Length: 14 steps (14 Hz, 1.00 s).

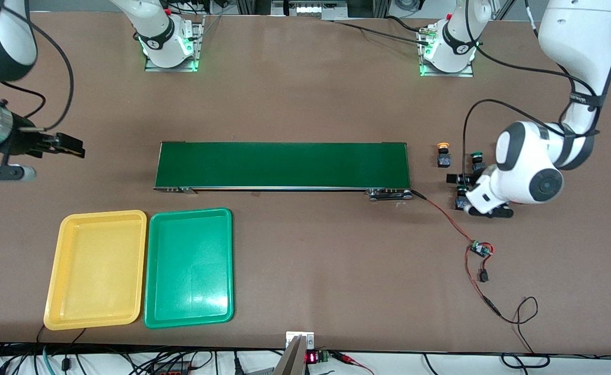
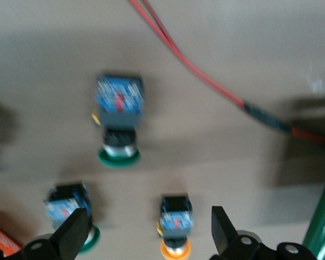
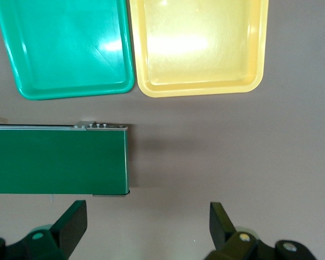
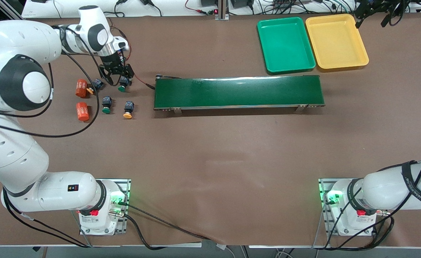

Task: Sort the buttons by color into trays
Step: 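Reach the left gripper to an orange-capped button and grasp it, then carry the button to the conveyor end and open the left gripper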

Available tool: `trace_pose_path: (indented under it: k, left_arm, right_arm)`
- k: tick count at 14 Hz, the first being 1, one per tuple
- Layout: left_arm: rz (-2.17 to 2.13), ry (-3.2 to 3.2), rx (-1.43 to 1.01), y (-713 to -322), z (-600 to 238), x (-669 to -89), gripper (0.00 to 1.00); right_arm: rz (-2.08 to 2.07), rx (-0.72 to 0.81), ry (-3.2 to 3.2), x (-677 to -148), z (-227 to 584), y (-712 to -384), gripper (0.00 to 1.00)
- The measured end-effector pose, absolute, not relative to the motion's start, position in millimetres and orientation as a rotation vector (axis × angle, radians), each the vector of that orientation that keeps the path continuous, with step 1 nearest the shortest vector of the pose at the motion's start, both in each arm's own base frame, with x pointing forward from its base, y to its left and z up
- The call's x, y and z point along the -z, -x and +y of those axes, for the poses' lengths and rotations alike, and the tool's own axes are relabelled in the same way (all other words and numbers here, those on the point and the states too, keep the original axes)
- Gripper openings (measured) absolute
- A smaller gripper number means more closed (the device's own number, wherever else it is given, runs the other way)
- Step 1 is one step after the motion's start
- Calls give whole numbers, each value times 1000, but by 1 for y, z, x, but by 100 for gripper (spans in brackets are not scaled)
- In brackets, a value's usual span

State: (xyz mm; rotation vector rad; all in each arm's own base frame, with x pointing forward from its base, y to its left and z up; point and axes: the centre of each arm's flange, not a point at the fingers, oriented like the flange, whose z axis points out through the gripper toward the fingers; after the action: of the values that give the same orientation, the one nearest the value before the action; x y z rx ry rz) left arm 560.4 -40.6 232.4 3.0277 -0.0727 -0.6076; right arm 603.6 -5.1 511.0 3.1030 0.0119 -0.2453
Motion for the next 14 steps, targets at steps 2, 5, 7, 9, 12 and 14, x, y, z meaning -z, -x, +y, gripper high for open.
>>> trace_pose_path:
  k: [2, 5, 7, 9, 12, 14]
  left_arm:
    - [-87, -3037, 596, -535, -45, -231, 100]
    - [-85, -3052, 547, -505, -43, -213, 100]
    - [-99, -3051, 541, -495, -48, -201, 100]
    - [-121, -3049, 537, -491, -55, -198, 100]
    - [-154, -3045, 528, -489, -67, -195, 100]
    - [-154, -3041, 530, -488, -68, -187, 100]
  right_arm:
    - [3, 286, -3100, -496, -9, -608, 100]
    - [2, 289, -3099, -496, -9, -608, 100]
    - [1, 287, -3099, -498, -9, -607, 100]
    - [-1, 288, -3099, -497, -10, -607, 100]
    - [-3, 288, -3099, -497, -11, -607, 100]
    - [-3, 288, -3099, -497, -11, -607, 100]
